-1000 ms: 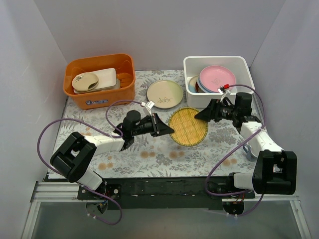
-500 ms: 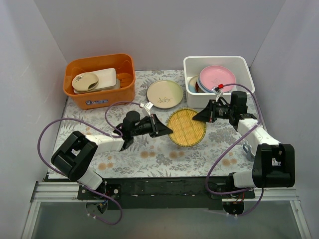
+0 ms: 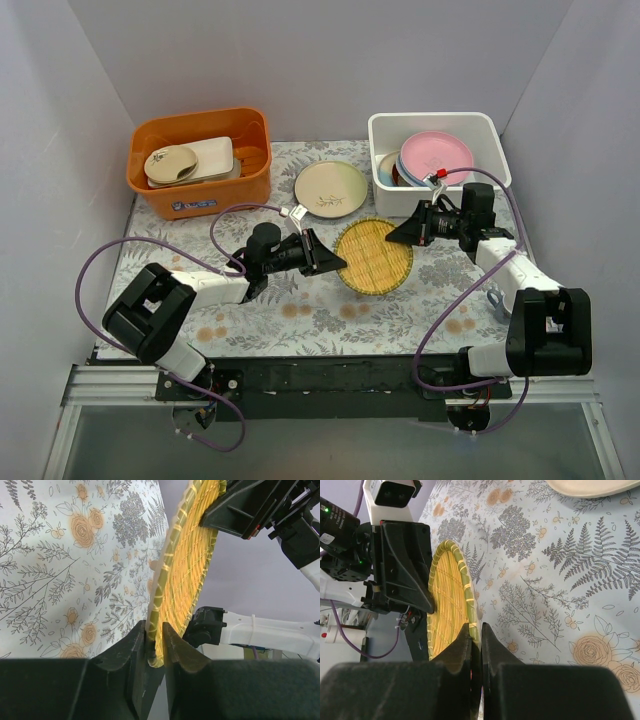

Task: Place the plates into the plastic bin on the countertop
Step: Place the plate in the plastic bin.

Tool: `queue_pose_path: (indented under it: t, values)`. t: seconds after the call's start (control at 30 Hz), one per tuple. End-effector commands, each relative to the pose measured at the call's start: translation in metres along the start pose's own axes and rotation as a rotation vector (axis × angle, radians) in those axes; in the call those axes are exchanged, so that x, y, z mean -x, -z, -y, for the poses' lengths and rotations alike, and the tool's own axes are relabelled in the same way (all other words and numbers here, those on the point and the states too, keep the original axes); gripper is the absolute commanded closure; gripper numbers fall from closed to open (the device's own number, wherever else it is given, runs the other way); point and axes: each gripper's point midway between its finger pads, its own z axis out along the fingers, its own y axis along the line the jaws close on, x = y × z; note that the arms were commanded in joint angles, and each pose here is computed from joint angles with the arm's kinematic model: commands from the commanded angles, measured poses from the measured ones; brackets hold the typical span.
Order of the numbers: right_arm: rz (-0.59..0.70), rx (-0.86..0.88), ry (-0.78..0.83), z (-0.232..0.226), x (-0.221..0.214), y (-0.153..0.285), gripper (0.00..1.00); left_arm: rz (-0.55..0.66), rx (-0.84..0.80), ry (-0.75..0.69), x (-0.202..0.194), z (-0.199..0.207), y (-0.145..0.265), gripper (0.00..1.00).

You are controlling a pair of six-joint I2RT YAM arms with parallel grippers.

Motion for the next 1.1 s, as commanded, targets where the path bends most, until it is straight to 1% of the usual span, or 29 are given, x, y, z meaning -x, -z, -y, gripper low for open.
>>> queue_pose_path:
  t: [0.0,0.13,0.2,0.23,0.33,0.37,0.43,0.47,0.6,0.7,0.87,1.07]
  values:
    - [0.032,-0.018,0.082,0.001,0.017,-0.004,0.99,0.009,-0.066,-0.044,0.004,0.017,0.001,0.78]
    - [0.029,-0.016,0.079,0.002,0.017,-0.005,0.99,0.003,-0.064,-0.044,0.003,0.015,0.0,0.61]
    - [0.029,-0.016,0.078,0.002,0.017,-0.005,0.99,-0.001,-0.064,-0.043,0.003,0.015,0.0,0.57]
    - [0.03,-0.016,0.078,0.002,0.017,-0.005,0.99,-0.003,-0.065,-0.043,0.003,0.015,0.0,0.5]
    - [0.029,-0.018,0.074,0.004,0.016,-0.006,0.99,-0.008,-0.062,-0.041,0.001,0.013,0.0,0.38]
    - [0.028,-0.017,0.072,0.004,0.016,-0.006,0.99,-0.007,-0.064,-0.043,0.002,0.014,0.0,0.3]
    - [0.026,-0.016,0.07,0.005,0.016,-0.007,0.99,-0.007,-0.062,-0.044,0.002,0.013,0.0,0.23]
    - [0.026,-0.016,0.07,0.004,0.016,-0.007,0.99,-0.008,-0.059,-0.044,0.001,0.013,0.0,0.17]
    - [0.027,-0.019,0.07,0.005,0.016,-0.007,0.99,-0.009,-0.051,-0.047,0.001,0.011,0.0,0.04]
    - [0.026,-0.02,0.067,0.006,0.016,-0.008,0.99,-0.009,-0.051,-0.048,0.001,0.012,0.0,0.02]
    - [0.028,-0.02,0.065,0.005,0.016,-0.009,0.99,-0.006,-0.04,-0.053,0.001,0.009,0.0,0.02]
    - [0.046,-0.03,0.073,0.004,0.021,-0.008,0.99,0.005,0.018,-0.081,0.004,-0.001,0.0,0.02]
